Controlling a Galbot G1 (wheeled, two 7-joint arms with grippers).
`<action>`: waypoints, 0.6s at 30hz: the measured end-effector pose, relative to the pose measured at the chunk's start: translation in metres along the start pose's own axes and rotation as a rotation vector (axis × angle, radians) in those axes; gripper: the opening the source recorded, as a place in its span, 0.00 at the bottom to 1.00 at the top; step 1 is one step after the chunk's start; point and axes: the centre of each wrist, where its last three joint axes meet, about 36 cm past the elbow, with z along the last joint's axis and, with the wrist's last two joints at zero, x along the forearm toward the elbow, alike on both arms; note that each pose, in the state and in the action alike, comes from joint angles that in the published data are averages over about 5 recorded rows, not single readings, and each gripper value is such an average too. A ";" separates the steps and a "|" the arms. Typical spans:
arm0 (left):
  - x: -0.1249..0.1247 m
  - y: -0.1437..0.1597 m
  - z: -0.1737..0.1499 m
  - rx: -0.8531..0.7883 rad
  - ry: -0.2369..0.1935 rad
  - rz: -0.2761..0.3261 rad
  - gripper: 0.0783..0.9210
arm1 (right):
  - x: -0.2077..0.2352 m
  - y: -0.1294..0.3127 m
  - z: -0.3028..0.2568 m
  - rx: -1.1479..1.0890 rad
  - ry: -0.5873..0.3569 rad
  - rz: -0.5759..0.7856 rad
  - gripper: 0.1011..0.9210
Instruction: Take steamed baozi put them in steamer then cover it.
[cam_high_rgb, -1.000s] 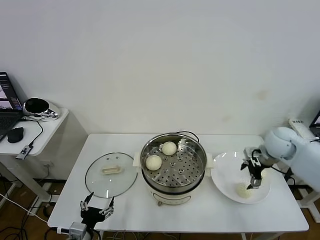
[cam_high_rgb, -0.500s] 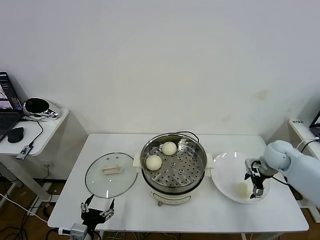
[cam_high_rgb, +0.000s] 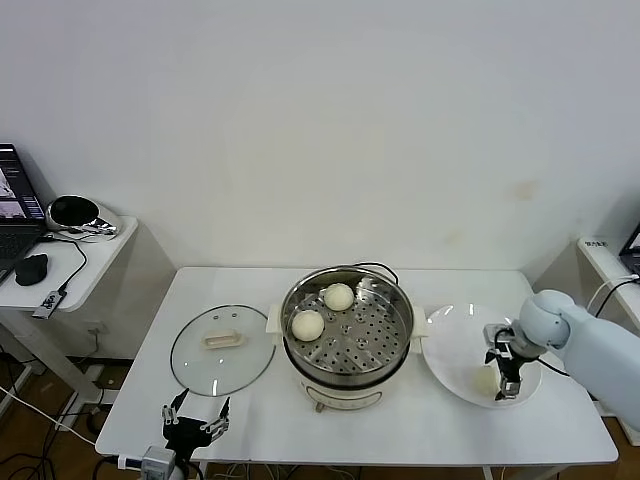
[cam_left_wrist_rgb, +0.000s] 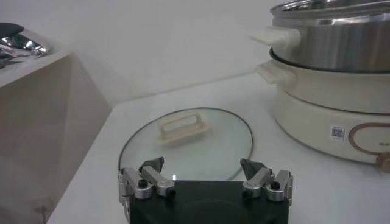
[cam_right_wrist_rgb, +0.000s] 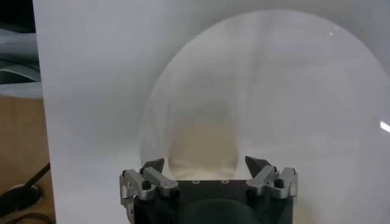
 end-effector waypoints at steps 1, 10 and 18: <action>0.000 0.000 0.000 0.000 0.000 0.000 0.88 | 0.000 0.000 0.000 -0.002 -0.001 0.000 0.87; 0.000 -0.001 0.000 0.002 0.000 0.002 0.88 | 0.002 -0.001 0.004 -0.018 -0.006 0.001 0.62; -0.002 -0.003 -0.001 0.006 -0.004 0.002 0.88 | 0.014 -0.003 0.008 -0.032 -0.015 0.007 0.59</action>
